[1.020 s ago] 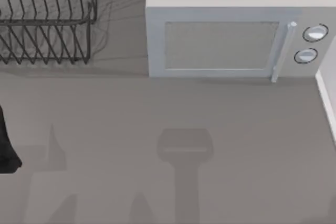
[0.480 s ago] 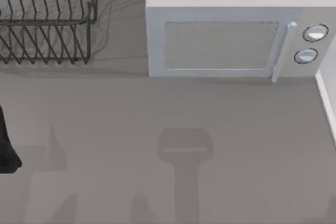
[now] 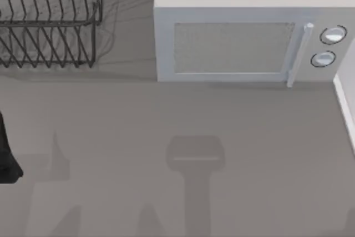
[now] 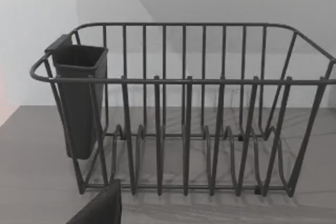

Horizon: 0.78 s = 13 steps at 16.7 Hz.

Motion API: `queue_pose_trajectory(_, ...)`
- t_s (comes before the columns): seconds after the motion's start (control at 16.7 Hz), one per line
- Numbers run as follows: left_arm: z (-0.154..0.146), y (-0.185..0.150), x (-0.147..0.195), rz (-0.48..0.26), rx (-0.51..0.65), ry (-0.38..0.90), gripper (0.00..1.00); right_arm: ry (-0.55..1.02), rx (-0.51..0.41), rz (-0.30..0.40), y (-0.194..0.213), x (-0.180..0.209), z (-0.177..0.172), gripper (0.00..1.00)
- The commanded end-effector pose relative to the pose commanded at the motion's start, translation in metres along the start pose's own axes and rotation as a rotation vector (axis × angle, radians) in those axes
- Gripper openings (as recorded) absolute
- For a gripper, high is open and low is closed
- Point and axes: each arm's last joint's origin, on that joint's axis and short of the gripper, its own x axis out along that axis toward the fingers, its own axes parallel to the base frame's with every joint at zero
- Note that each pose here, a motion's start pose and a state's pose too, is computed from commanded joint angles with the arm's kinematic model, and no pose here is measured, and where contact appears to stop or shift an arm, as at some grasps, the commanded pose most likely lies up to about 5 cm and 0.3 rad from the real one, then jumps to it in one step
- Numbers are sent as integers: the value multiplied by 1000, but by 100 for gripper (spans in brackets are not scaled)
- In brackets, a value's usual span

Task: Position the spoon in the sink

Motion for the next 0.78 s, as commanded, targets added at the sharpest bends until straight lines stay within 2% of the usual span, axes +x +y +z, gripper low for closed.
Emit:
queue_pose_trajectory(0.12, 0, 0, 0, 0, 0, 0, 100, 0, 0, 0, 0, 0, 0, 2)
queue_pose_trajectory(0.18, 0, 0, 0, 0, 0, 0, 100, 0, 0, 0, 0, 0, 0, 0)
queue_pose_trajectory(0.6, 0, 0, 0, 0, 0, 0, 100, 0, 0, 0, 0, 0, 0, 0)
queue_pose_trajectory(0.66, 0, 0, 0, 0, 0, 0, 100, 37, 24, -3, -1, -22, 1, 0)
queue_pose_trajectory(0.78, 0, 0, 0, 0, 0, 0, 100, 38, 24, -5, -2, -25, 0, 0)
